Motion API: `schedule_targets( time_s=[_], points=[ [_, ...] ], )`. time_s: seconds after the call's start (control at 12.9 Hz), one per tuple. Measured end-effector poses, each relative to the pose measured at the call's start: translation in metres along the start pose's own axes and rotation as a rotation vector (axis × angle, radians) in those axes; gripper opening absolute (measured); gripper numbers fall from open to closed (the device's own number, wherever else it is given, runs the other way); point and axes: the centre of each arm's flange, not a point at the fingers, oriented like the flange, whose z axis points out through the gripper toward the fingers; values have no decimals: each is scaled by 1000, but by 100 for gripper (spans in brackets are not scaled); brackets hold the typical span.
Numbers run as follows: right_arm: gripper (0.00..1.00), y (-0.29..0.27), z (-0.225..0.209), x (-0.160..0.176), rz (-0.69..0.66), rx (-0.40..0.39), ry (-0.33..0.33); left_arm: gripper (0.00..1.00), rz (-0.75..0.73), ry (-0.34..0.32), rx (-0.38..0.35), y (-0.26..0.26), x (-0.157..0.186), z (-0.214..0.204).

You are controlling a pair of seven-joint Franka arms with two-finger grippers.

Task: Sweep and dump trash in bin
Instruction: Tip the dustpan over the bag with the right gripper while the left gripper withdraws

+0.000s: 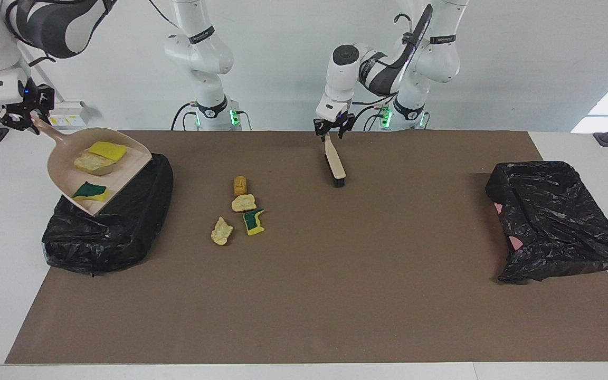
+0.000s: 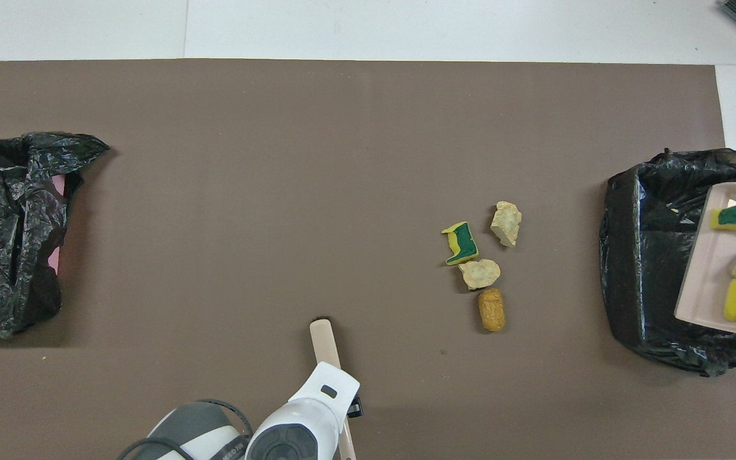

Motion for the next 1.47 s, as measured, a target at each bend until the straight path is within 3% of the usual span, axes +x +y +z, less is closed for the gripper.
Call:
schedule_targets(
  time_s=[0.15, 0.46, 1.01, 1.32, 1.47],
  points=[
    [32, -11, 16, 12, -72, -45, -101, 100, -86, -2, -13, -4, 42, -18],
    [32, -13, 28, 35, -186, -105, -234, 100, -203, 22, -55, -21, 114, -52],
    [32, -7, 0, 90, -327, -211, -417, 100, 158, 87, -84, -85, 248, -84],
    [32, -6, -8, 99, -343, -240, -467, 100, 282, 73, -72, -143, 297, -150],
    [32, -4, -16, 102, -351, -257, -483, 100, 315, 65, -27, -170, 311, -181]
  ],
)
